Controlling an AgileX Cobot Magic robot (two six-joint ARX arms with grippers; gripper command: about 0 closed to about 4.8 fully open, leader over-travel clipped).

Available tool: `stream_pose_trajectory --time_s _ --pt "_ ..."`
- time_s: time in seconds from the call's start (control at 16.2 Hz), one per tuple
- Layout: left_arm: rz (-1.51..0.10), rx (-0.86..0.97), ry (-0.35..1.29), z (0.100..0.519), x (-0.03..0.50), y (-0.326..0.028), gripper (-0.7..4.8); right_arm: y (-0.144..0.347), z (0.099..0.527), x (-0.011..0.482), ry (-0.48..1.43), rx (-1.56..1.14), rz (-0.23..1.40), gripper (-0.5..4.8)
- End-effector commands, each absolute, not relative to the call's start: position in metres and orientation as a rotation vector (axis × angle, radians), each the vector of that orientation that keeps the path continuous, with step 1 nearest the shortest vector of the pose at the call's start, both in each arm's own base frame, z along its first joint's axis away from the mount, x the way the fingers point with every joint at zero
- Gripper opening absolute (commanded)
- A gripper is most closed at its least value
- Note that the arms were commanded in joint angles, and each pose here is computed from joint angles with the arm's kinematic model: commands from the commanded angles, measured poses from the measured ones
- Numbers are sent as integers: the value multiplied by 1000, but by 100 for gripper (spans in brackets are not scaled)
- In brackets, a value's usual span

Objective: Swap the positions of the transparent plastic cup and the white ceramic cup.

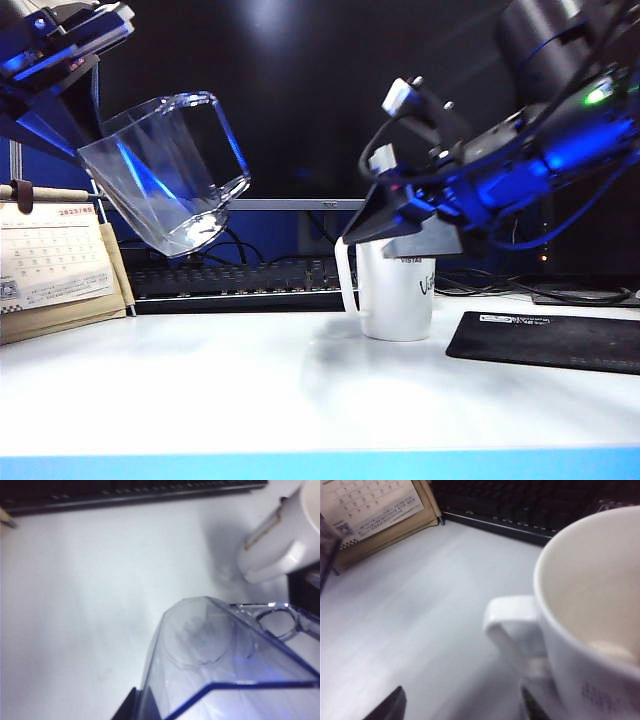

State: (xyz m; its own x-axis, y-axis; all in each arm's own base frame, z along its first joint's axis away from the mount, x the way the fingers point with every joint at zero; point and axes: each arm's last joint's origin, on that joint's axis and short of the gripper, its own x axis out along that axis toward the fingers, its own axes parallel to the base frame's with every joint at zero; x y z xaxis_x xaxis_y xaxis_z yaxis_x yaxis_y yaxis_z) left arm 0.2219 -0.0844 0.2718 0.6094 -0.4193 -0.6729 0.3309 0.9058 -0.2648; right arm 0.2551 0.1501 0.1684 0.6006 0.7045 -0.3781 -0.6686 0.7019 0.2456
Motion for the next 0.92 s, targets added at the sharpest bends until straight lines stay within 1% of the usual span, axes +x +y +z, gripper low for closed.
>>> stream_pose_trajectory --time_s 0.06,0.49,0.74,0.92 --pt "-446 -130 800 274 221 -85 -6 158 169 269 452 82 803 288" --pt "-460 -135 845 271 218 -84 -6 169 165 289 450 79 791 287" --pt "-459 -130 863 270 217 -84 -6 166 161 291 453 62 706 287" --pt "-459 -130 864 270 217 -84 -6 167 158 295 421 57 657 286"
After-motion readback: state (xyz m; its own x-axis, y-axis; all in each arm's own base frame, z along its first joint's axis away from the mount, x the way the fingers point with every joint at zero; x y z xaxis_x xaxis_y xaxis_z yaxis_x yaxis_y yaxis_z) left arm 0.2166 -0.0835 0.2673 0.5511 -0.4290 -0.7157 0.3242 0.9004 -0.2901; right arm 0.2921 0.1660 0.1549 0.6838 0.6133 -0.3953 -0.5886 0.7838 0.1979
